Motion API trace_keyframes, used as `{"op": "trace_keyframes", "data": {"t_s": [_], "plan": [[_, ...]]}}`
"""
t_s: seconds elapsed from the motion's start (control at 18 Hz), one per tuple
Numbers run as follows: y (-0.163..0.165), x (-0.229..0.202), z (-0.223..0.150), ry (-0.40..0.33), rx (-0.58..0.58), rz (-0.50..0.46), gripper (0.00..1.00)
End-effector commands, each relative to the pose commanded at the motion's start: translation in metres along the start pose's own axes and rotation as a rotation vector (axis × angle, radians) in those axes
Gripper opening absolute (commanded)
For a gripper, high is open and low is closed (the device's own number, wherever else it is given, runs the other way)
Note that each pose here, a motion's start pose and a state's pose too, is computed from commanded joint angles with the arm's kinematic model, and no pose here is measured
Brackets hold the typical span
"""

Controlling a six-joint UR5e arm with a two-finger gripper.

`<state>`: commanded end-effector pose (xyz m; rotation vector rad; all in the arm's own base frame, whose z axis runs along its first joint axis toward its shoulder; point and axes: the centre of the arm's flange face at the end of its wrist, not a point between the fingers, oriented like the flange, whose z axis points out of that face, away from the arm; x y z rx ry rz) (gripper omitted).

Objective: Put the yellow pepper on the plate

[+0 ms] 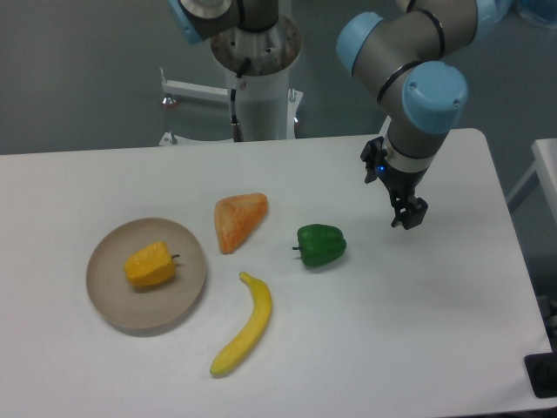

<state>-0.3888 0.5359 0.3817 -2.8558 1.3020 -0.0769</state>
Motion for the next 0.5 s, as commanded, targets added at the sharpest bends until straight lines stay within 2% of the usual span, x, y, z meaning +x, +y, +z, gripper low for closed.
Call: {"op": "trace_keyframes", "data": {"t_s": [0.5], "plan": [[-0.0019, -0.0003, 0.0021, -0.009, -0.001, 0.003, 1.00]]}}
